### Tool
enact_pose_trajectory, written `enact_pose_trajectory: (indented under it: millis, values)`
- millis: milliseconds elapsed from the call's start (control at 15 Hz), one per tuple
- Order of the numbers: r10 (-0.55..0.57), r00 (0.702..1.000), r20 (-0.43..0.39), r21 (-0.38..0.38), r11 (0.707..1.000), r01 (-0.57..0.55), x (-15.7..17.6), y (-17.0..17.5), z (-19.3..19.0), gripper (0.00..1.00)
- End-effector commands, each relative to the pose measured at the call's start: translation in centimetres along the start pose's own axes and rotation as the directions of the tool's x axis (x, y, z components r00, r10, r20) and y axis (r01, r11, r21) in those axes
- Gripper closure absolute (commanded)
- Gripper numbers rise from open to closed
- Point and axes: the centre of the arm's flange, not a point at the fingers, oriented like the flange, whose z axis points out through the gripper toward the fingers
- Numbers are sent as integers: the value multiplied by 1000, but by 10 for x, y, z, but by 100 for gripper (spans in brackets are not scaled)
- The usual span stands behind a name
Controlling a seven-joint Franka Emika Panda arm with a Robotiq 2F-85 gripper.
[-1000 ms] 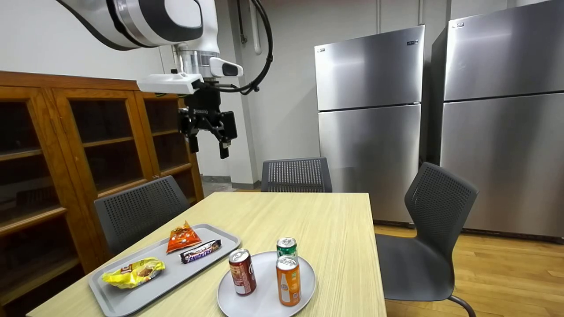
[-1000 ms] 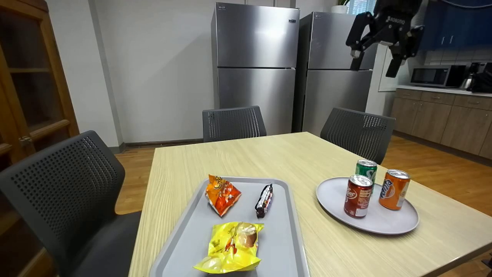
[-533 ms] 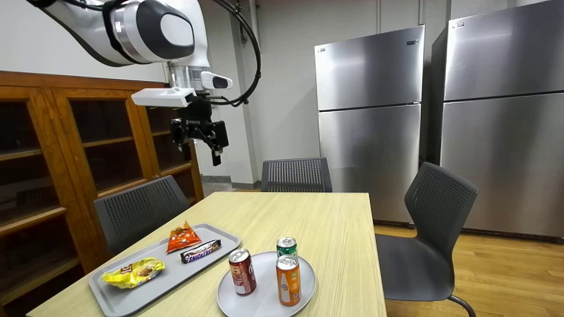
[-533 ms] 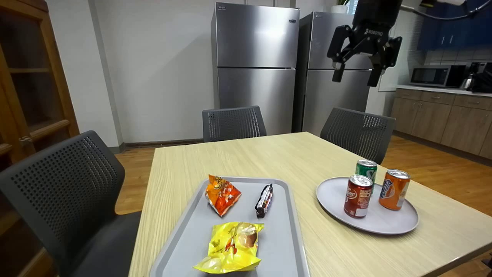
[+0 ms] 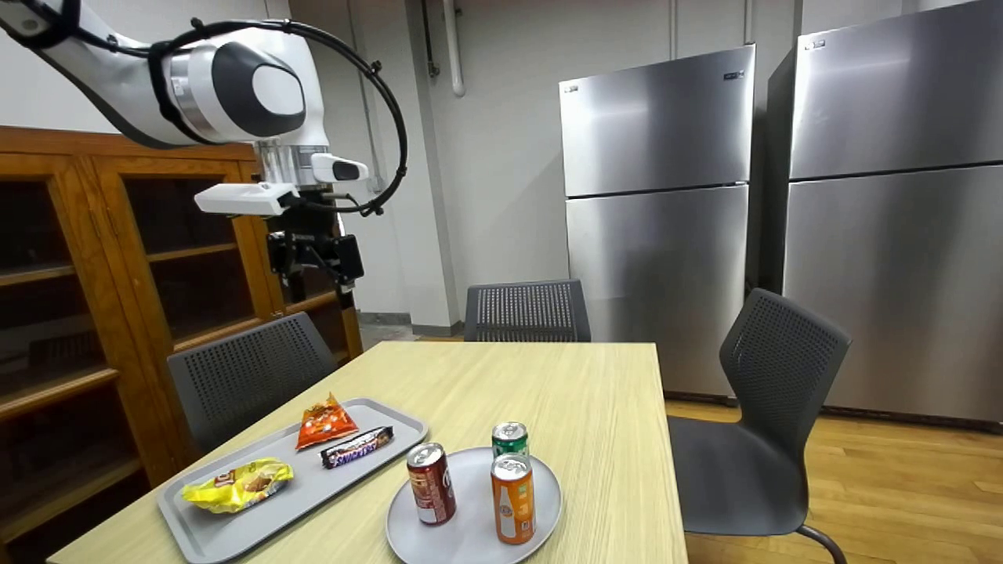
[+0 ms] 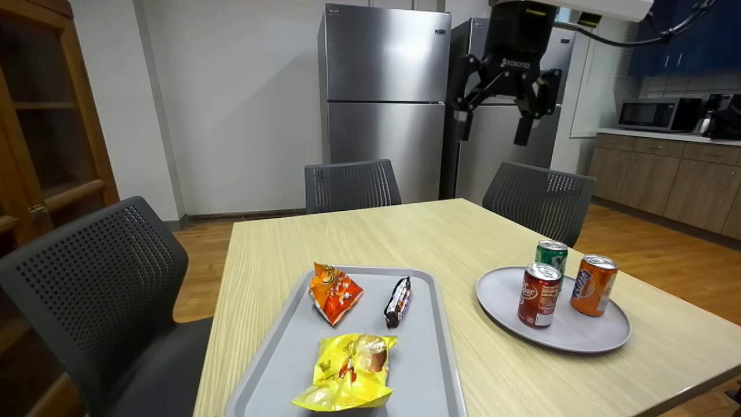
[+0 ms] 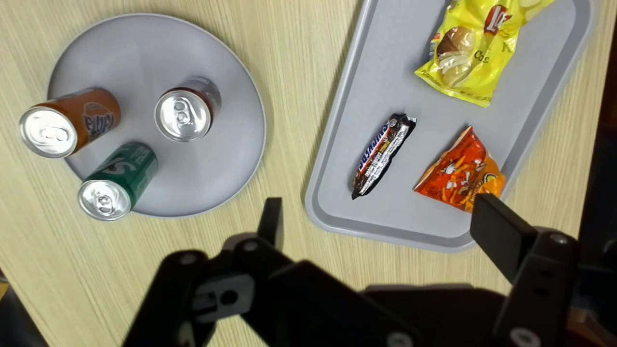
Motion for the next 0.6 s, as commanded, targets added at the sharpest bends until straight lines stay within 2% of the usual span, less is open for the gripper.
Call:
enact_pose_trajectory:
  millis: [0, 533]
  values:
    - [35, 999, -22, -28, 999, -36, -1, -37, 11, 0]
    - [100, 992, -73, -87, 991, -106, -8, -96, 46, 0]
